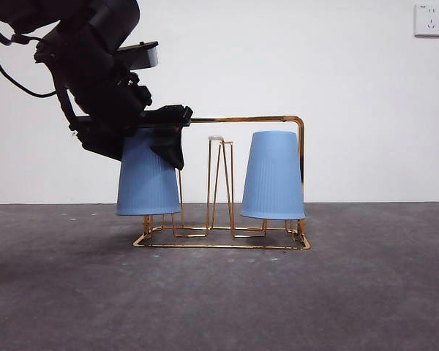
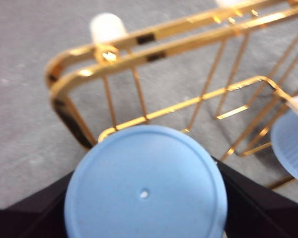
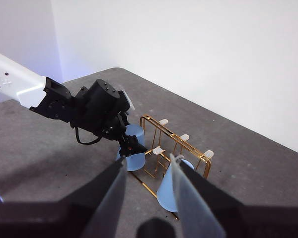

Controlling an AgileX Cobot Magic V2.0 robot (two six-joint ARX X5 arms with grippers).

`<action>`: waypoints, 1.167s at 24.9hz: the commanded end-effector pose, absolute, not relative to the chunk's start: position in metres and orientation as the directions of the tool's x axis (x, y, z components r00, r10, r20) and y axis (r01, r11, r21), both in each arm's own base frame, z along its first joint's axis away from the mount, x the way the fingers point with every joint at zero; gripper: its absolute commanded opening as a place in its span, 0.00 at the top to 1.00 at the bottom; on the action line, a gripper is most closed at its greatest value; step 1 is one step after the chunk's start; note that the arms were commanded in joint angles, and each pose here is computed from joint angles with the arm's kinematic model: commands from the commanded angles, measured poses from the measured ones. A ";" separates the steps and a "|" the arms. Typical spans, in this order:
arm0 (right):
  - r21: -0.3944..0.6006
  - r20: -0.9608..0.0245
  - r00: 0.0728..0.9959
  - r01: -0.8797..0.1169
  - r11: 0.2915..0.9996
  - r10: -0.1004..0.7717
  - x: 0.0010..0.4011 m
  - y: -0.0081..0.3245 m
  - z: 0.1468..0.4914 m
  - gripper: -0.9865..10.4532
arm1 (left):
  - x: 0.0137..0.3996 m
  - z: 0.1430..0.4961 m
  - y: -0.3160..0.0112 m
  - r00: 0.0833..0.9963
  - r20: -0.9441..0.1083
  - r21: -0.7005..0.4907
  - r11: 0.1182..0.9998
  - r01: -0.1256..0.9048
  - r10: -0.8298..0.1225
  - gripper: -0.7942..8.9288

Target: Pick up cup 1,put cup 1 in the cup rack,pick up cup 2,put cup 2 in the cup rack

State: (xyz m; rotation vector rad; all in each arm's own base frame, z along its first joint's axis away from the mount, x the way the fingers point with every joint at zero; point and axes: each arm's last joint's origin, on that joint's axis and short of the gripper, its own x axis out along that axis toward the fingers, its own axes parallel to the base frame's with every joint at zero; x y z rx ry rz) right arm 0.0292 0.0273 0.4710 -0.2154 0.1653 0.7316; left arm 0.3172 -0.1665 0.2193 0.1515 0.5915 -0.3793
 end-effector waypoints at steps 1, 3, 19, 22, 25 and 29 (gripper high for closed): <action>-0.127 -0.223 0.736 -0.673 0.729 0.640 0.030 0.028 0.470 0.78 | 0.317 0.213 -0.165 0.746 -0.595 0.037 0.917 0.396 -0.298 0.93; -0.127 -0.223 0.736 -0.673 0.729 0.640 0.030 0.028 0.470 0.78 | 0.317 0.212 -0.164 0.742 -0.599 0.034 0.917 0.398 -0.300 0.92; -0.128 -0.224 0.735 -0.673 0.729 0.640 0.030 0.028 0.470 0.78 | 0.316 0.211 -0.163 0.721 -0.619 0.015 0.913 0.407 -0.311 0.33; -0.130 -0.224 0.735 -0.673 0.728 0.640 0.030 0.028 0.470 0.78 | 0.314 0.208 -0.162 0.691 -0.652 0.009 0.909 0.418 -0.311 0.33; -0.131 -0.225 0.735 -0.673 0.728 0.639 0.030 0.028 0.470 0.78 | 0.312 0.207 -0.161 0.668 -0.682 0.011 0.908 0.418 -0.299 0.33; -0.133 -0.244 0.732 -0.675 0.726 0.636 0.030 0.028 0.468 0.78 | 0.306 0.212 -0.158 0.652 -0.701 0.013 0.908 0.418 -0.291 0.33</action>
